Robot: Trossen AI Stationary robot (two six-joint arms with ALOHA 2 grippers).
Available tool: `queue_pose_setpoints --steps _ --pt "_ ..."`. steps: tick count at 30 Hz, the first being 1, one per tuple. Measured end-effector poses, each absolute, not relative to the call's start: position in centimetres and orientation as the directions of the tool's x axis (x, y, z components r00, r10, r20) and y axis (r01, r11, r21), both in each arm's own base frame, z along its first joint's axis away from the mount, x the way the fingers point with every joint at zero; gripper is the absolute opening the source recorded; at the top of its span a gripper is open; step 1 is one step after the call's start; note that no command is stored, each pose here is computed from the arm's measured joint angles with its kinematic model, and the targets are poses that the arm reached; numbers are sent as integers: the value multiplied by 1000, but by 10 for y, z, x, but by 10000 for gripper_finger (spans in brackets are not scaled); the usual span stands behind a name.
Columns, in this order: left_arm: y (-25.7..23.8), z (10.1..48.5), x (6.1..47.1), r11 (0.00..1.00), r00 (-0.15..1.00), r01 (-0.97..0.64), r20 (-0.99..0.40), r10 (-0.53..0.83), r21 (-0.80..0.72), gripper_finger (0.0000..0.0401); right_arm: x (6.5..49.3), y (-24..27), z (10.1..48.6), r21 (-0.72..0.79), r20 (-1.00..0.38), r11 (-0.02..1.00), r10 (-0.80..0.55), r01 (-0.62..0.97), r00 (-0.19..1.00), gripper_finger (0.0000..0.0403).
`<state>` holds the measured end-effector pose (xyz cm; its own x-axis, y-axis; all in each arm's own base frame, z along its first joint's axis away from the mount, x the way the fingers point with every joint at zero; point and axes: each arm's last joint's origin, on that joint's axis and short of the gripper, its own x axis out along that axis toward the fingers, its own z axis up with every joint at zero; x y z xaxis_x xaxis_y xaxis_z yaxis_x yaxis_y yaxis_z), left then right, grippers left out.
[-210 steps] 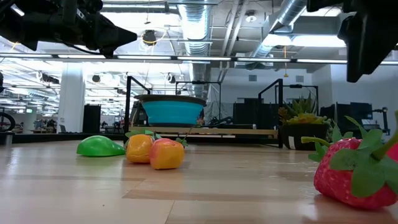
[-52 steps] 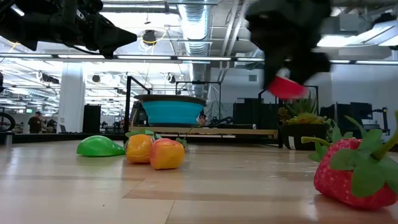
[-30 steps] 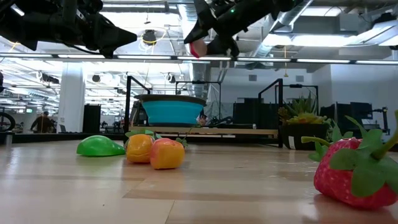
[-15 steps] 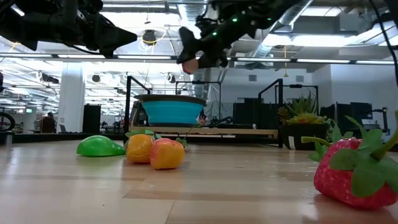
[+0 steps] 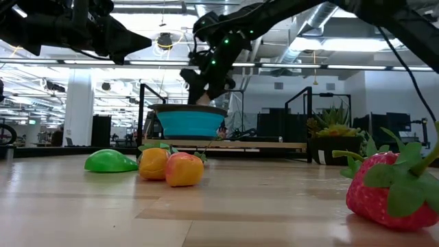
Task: Pick & Place Fruit
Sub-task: Put the apple into the basket, then put the strawberry into the basket
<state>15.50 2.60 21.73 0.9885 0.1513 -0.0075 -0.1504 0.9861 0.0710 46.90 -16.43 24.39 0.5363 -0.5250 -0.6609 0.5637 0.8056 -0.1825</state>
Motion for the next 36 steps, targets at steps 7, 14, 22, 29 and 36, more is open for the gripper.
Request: queue_pose_setpoints --steps 7,14,22,29,36 --pt "26 217 155 986 988 -151 -7 152 72 2 479 -167 228 -206 -700 813 -511 545 498 274" --pt "26 217 155 986 988 -151 -7 152 73 2 476 -163 228 -233 -730 826 -497 513 469 290" --pt "26 217 155 986 988 -151 -7 152 72 2 467 -156 253 -250 -719 838 -496 485 486 282" --pt "26 217 155 986 988 -151 -7 152 73 2 449 -132 297 -268 -708 861 -480 432 518 280" --pt "26 217 155 986 988 -151 -7 152 72 2 431 -98 316 -286 -765 893 -432 348 478 276"
